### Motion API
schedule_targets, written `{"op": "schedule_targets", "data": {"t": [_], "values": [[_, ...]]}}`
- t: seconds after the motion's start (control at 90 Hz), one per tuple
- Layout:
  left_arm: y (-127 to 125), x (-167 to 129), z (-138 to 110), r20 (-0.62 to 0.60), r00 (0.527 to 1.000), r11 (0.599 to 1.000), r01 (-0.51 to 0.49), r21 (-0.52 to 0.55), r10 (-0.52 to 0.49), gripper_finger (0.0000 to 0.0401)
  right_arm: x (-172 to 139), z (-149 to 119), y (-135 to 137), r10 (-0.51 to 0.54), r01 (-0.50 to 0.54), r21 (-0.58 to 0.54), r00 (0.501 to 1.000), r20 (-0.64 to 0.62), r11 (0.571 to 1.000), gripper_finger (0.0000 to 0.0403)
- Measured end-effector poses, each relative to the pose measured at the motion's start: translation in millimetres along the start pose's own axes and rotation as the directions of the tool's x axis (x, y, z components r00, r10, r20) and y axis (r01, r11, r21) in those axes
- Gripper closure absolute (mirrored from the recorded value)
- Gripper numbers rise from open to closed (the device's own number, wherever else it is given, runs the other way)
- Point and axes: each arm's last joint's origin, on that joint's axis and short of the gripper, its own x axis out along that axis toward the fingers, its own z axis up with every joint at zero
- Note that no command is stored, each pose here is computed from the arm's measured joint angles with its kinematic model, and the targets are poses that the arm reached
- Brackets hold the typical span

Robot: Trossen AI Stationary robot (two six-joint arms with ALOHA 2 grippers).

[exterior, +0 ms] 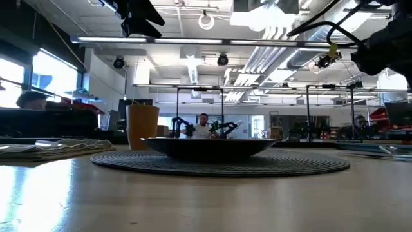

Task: Set table place
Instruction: Move the white patterned table knife to the right of the gray table mat

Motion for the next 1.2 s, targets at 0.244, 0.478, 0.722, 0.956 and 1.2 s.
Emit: {"op": "schedule_targets", "data": {"t": [0.244,0.478,0.722,0.956,1.2], "values": [[0,0,0,0.0,1.0,1.0,0.0,-0.002,0.0,0.0178,26,3,-10,0.003,-0.002,0.061,1.0,-0.008,0.998,0.0403],[0,0,0,0.002,1.0,1.0,-0.005,-0.001,0.005,0.0178,30,4,-17,-0.062,0.06,0.073,0.998,0.026,0.996,0.0403],[0,1,0,0.001,1.0,1.0,-0.005,0.007,0.005,0.0178,30,5,-19,-0.079,0.074,0.068,0.994,0.07,0.995,0.0403],[0,5,2,0.018,1.0,1.0,-0.006,0.014,0.005,0.0178,36,5,-25,-0.114,0.108,0.088,0.991,0.064,0.99,0.0403],[0,7,2,0.012,1.0,1.0,-0.006,0.015,0.006,0.0178,48,5,-24,-0.041,0.037,0.119,0.999,0.031,0.992,0.0403]]}}
